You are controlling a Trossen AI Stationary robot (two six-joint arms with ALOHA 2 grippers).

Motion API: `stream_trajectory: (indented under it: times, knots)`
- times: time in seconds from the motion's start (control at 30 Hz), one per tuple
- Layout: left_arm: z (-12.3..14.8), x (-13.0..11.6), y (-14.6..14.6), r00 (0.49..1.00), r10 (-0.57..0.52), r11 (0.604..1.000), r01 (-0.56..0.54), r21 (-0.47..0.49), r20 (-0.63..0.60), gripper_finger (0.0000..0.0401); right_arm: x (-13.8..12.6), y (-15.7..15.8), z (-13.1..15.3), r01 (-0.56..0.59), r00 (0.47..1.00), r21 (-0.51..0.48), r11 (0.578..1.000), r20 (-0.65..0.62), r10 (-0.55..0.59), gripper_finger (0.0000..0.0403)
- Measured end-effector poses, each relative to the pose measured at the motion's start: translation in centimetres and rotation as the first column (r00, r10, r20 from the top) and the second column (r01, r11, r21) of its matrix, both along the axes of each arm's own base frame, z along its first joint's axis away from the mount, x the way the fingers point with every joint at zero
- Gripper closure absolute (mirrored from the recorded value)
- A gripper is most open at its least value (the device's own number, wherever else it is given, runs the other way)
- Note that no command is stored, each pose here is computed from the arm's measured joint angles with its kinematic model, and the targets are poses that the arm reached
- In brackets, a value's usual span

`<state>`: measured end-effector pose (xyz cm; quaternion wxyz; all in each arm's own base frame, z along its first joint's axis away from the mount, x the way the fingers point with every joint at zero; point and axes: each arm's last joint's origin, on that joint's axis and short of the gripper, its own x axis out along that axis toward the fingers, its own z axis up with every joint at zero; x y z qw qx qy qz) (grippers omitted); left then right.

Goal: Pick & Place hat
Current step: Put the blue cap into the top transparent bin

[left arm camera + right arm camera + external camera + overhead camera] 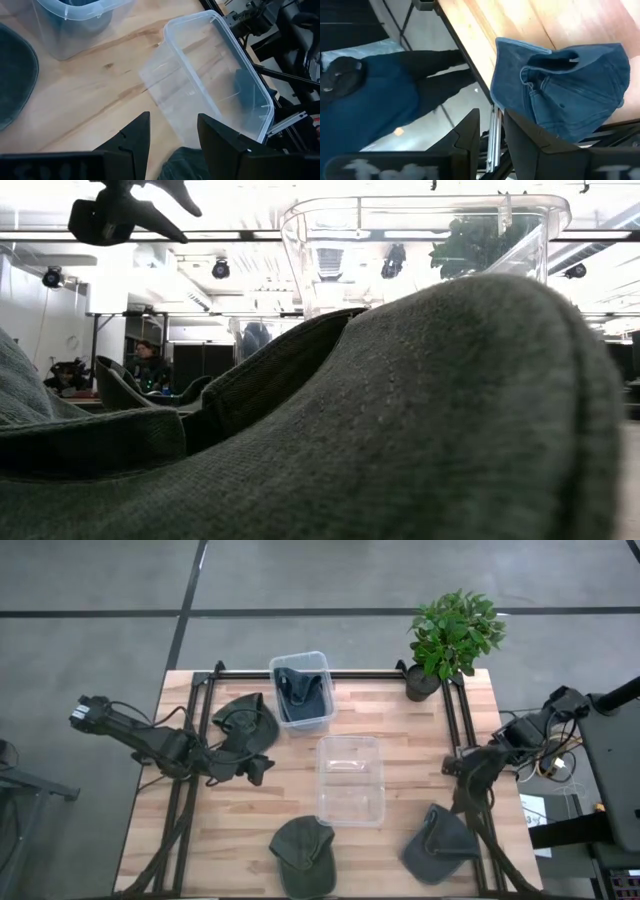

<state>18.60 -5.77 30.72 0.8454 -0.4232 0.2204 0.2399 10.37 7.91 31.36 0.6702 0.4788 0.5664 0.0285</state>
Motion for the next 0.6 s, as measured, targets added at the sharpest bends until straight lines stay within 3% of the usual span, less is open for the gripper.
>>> stream_trajectory:
  times: [0.2,0.37,0.6]
  knots:
    - [-0.1,-0.1,0.0,1.0,-0.017,0.999,0.017,0.034,-0.021,0.0245,1.1,3.7,-0.4,-0.126,0.991,-0.093,0.988,-0.062,0.121,0.0319]
    - [-0.1,-0.1,0.1,0.999,-0.028,0.998,0.029,0.061,-0.029,0.0245,1.2,7.9,-2.3,-0.269,0.958,-0.192,0.944,-0.158,0.241,0.0319]
    - [-0.1,-0.1,0.1,0.999,-0.036,0.997,0.038,0.074,-0.033,0.0245,1.9,12.7,-4.1,-0.356,0.922,-0.27,0.894,-0.256,0.29,0.0319]
